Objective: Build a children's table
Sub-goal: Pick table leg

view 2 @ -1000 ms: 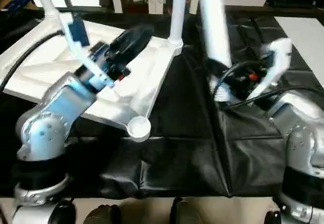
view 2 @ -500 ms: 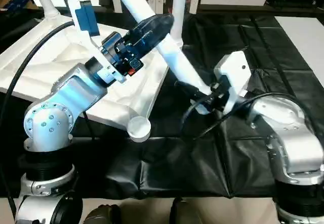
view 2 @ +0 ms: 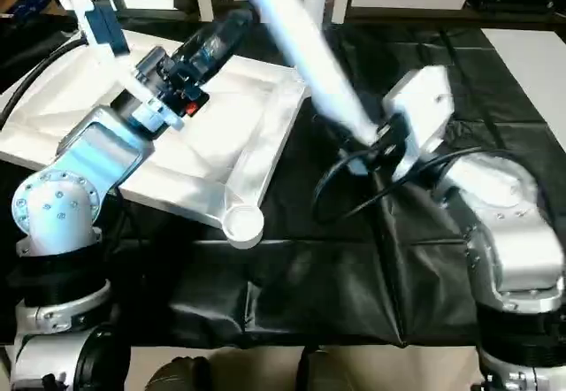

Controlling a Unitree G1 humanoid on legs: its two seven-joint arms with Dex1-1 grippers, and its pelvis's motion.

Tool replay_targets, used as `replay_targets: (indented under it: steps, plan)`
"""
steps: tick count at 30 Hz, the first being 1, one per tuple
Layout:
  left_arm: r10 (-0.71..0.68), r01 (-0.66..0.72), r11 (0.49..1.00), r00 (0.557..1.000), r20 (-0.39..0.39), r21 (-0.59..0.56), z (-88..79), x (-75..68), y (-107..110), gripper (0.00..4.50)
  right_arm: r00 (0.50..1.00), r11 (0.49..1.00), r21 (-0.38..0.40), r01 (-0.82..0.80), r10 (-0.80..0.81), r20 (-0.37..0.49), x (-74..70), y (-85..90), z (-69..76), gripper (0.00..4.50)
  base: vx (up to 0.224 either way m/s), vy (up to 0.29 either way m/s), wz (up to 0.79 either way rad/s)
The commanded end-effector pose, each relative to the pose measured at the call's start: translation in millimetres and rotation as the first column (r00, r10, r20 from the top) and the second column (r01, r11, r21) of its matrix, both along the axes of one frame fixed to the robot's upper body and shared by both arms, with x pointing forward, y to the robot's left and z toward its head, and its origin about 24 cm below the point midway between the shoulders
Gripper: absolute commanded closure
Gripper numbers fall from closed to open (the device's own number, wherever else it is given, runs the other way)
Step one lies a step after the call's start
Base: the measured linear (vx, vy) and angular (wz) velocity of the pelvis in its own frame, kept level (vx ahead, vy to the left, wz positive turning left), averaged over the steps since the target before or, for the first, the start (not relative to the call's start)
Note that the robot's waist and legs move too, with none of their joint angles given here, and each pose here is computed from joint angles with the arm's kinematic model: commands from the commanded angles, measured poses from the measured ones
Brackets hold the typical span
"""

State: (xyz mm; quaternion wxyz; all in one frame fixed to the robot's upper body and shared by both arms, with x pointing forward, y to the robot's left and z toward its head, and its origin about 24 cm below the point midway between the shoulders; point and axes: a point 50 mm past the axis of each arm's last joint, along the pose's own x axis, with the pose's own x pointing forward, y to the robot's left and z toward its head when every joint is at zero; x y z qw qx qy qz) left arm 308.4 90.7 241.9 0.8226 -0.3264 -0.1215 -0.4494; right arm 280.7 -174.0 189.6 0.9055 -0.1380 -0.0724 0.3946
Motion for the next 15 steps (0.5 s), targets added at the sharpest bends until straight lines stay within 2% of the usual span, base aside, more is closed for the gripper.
replay_targets:
  steps: [1, 6, 9, 10, 13, 15]
  plan:
    - [-0.063, 0.064, 0.997, 0.998, 0.026, -0.041, 7.4, -5.0, -4.5, 0.0, 0.998, 0.999, -0.023, -0.043, 0.044, 0.034, -5.6, 3.9, 5.1, 2.63, 0.0, 0.0, 0.0]
    - [-0.072, 0.073, 0.997, 0.997, 0.025, -0.035, 7.2, -5.8, -6.5, 0.0, 0.998, 0.998, -0.036, -0.055, 0.057, 0.035, -7.0, 5.3, 4.5, 2.63, 0.0, 0.0, 0.0]
    - [-0.009, 0.009, 1.0, 1.0, 0.002, 0.006, 2.7, 0.4, -4.9, 0.0, 0.995, 0.993, -0.077, -0.091, 0.093, 0.031, -10.9, 8.9, 1.9, 2.63, 0.0, 0.0, 0.0]
    - [0.003, -0.002, 1.0, 1.0, -0.007, 0.009, 1.9, 1.8, -4.0, 0.29, 0.995, 0.992, -0.083, -0.094, 0.097, 0.031, -11.3, 9.3, 1.5, 2.63, 0.0, 0.0, 0.0]
    - [0.042, -0.042, 0.999, 0.998, -0.043, 0.008, -1.0, 7.0, 0.3, 0.36, 0.992, 0.986, -0.118, -0.118, 0.122, 0.028, -13.0, 11.5, -0.9, 2.63, 0.0, 0.0, 0.0]
    - [0.046, -0.046, 0.999, 0.998, -0.045, 0.003, -0.8, 7.4, 1.5, 0.68, 0.991, 0.985, -0.123, -0.124, 0.128, 0.026, -13.3, 12.0, -1.5, 2.63, 0.0, 0.0, 0.0]
